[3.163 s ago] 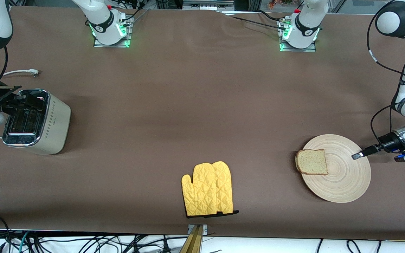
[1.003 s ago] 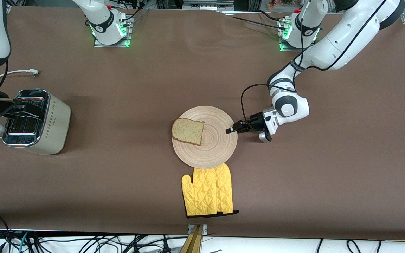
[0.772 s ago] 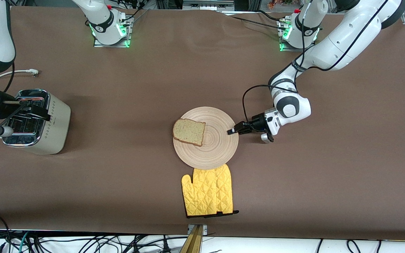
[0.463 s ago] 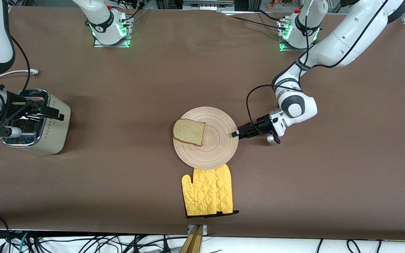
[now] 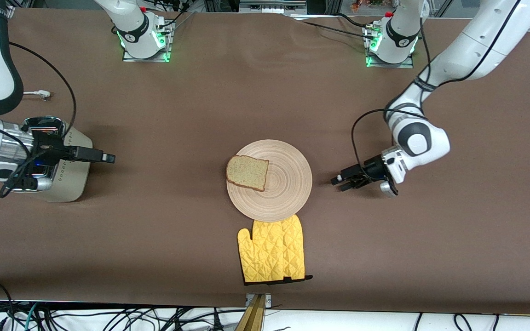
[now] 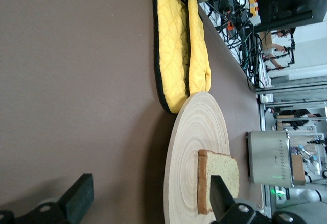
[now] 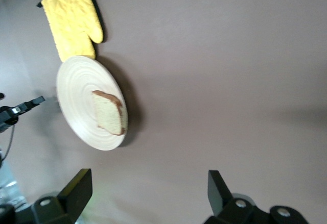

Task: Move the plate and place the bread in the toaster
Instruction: 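Release the plate with the left gripper while the right gripper reaches out, then move the right gripper to the bread while the left gripper withdraws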

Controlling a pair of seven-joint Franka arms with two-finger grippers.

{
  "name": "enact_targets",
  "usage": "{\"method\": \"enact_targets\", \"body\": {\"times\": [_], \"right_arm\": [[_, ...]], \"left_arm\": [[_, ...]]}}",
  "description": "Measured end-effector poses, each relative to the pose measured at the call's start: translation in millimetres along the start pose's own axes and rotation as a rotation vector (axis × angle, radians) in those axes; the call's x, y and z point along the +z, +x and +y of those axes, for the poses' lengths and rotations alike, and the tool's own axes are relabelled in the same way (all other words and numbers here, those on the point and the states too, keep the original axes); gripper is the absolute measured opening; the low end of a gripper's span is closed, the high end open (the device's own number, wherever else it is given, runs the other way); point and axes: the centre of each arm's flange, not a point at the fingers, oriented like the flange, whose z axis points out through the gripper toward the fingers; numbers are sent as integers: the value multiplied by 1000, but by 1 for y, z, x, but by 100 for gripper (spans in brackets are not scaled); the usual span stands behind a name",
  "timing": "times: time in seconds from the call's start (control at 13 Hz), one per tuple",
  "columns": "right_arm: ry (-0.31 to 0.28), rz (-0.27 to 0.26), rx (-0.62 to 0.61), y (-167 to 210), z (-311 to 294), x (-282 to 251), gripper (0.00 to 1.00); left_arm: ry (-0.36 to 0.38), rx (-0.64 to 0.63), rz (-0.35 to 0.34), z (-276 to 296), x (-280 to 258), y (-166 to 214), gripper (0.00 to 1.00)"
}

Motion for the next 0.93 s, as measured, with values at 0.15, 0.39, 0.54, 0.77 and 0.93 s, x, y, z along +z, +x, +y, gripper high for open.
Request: {"method": "enact_targets", "body": {"times": [0.15, 0.39, 0.54, 0.77, 0.93], "right_arm": [[70, 10, 60, 7, -12, 32, 100], [126, 45, 107, 7, -39, 108, 100], [109, 51, 101, 2, -59, 159, 100], [91, 56, 101, -3, -77, 222, 100], [77, 65, 96, -8, -85, 255, 100]], "left_arm": [[12, 27, -86, -17, -39, 20, 100], [96, 88, -266, -30, -104, 53, 100], [200, 134, -392, -28, -148, 73, 100], [436, 196, -530, 5, -212, 108, 100], [581, 227, -537, 39, -246, 127, 100]]}}
